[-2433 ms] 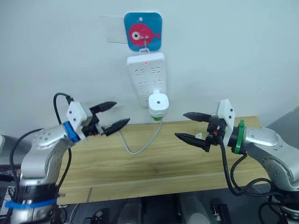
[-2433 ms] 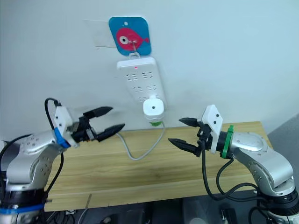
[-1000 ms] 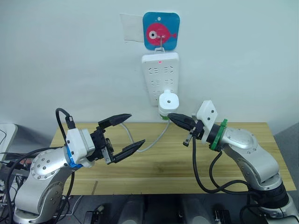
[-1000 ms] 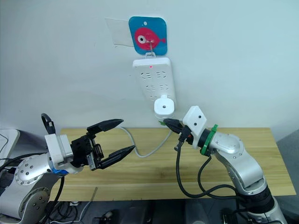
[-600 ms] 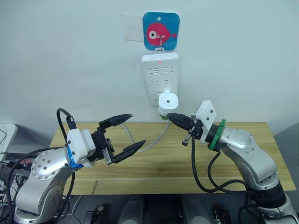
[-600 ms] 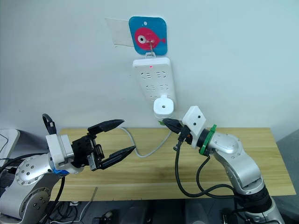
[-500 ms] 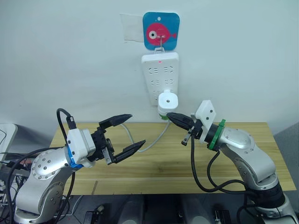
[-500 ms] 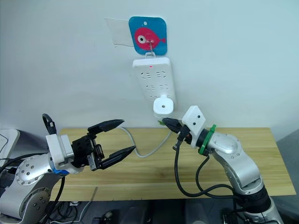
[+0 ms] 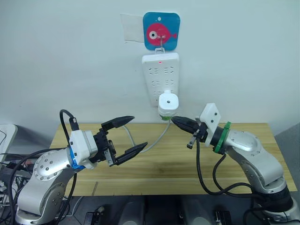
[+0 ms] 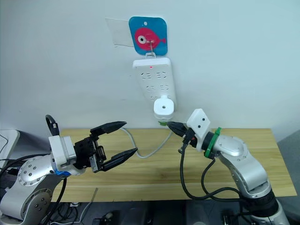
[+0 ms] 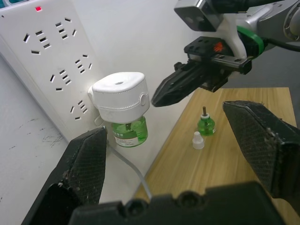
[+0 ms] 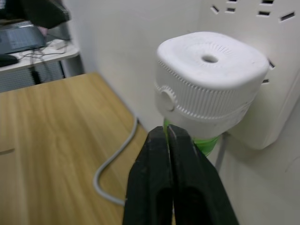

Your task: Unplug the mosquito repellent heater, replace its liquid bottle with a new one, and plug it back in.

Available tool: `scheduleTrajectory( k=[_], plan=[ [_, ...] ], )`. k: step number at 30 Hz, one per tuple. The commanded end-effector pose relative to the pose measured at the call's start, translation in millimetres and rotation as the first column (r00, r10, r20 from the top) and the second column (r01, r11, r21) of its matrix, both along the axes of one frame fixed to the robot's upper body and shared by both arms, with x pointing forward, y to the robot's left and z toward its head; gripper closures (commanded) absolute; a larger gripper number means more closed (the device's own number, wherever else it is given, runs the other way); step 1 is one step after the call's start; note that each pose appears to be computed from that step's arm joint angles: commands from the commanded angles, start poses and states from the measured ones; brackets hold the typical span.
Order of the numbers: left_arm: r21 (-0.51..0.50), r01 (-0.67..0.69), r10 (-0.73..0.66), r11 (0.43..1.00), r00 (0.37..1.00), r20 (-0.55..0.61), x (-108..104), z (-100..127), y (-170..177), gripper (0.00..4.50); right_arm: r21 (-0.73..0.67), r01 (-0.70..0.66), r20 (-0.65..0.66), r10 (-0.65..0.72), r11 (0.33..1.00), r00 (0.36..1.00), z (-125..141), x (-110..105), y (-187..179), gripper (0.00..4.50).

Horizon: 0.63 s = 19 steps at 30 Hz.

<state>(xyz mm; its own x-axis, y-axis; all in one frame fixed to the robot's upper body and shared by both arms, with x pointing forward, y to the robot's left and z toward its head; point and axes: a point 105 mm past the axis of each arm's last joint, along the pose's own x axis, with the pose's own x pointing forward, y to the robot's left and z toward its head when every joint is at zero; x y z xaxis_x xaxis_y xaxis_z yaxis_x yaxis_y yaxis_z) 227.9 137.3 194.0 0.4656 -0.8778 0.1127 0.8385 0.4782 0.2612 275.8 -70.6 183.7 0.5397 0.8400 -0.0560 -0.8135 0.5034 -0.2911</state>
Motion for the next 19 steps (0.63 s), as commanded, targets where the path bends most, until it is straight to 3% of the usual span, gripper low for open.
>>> scheduleTrajectory(
  k=[1,6,10,19],
  plan=[
    [-0.019,-0.052,0.051,0.998,0.999,-0.001,1.4,6.1,4.8,0.0,0.016,-0.067,0.066,0.066,0.998,0.996,18.3,-13.7,-1.0,3.29],
    [0.082,-0.226,0.22,0.971,0.973,0.074,16.1,3.5,14.0,0.0,-0.001,-0.065,0.085,0.065,0.998,0.994,21.0,-17.4,-16.5,1.57],
    [0.082,-0.242,0.235,0.967,0.968,0.085,16.0,4.1,15.2,0.0,0.013,-0.083,0.109,0.081,0.996,0.991,26.4,-22.0,-24.2,0.12],
    [0.059,-0.194,0.192,0.979,0.98,0.042,8.7,4.8,11.7,0.0,0.002,-0.078,0.141,0.077,0.997,0.987,28.3,-24.1,-29.9,0.05]
  ],
)
